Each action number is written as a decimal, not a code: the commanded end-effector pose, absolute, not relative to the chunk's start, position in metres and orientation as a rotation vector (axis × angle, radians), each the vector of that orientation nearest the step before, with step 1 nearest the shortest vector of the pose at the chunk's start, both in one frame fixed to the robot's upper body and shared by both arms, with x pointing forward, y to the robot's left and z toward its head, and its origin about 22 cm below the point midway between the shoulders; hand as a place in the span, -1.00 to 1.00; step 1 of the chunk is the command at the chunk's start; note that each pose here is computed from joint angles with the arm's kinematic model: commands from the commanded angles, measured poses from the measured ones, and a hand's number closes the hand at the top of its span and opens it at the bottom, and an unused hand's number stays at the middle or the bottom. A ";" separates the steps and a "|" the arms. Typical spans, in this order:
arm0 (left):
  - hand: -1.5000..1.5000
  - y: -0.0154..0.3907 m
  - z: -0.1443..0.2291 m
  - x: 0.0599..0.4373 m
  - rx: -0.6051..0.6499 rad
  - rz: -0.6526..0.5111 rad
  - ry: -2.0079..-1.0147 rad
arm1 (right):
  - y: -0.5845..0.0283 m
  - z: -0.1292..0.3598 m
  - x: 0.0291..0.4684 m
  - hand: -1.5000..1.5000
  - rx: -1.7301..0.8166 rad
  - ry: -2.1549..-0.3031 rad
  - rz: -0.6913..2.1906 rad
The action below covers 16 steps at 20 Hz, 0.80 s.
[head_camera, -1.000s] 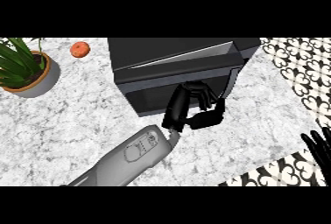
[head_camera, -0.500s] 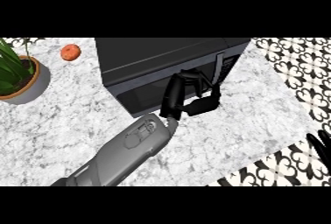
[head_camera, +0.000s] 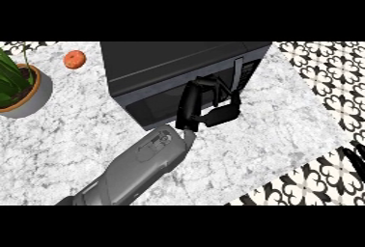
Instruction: Pick up the milk, place it into the microwave and close the microwave
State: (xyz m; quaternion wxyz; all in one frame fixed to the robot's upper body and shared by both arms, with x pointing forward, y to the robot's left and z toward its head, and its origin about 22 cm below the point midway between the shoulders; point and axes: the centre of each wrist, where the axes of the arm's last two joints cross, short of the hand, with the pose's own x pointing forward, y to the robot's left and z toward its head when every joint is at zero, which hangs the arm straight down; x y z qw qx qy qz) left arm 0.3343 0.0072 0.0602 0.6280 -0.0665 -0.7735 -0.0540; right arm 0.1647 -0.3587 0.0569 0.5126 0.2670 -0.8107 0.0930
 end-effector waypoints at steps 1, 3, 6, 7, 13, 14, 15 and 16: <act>1.00 0.008 0.072 0.354 -0.139 -0.119 -1.787 | -0.360 0.067 0.167 -1.00 0.691 -1.982 0.259; 1.00 0.009 0.068 0.353 -0.130 -0.109 -1.793 | -0.363 0.070 0.166 -1.00 0.681 -2.006 0.249; 1.00 0.009 0.069 0.353 -0.136 -0.097 -1.796 | -0.363 0.075 0.167 -1.00 0.690 -2.014 0.243; 1.00 0.009 0.069 0.354 -0.136 -0.090 -1.796 | -0.364 0.076 0.168 -1.00 0.697 -2.007 0.251; 1.00 0.010 0.066 0.354 -0.124 -0.081 -1.809 | -0.364 0.076 0.162 -1.00 0.744 -1.981 0.220; 1.00 0.008 0.068 0.354 -0.131 -0.088 -1.827 | -0.364 0.077 0.163 -1.00 0.749 -1.984 0.218; 1.00 0.007 0.071 0.356 -0.130 -0.082 -1.827 | -0.367 0.077 0.162 -1.00 0.747 -1.975 0.217; 1.00 0.009 0.067 0.355 -0.131 -0.077 -1.814 | -0.365 0.078 0.161 -1.00 0.760 -1.971 0.219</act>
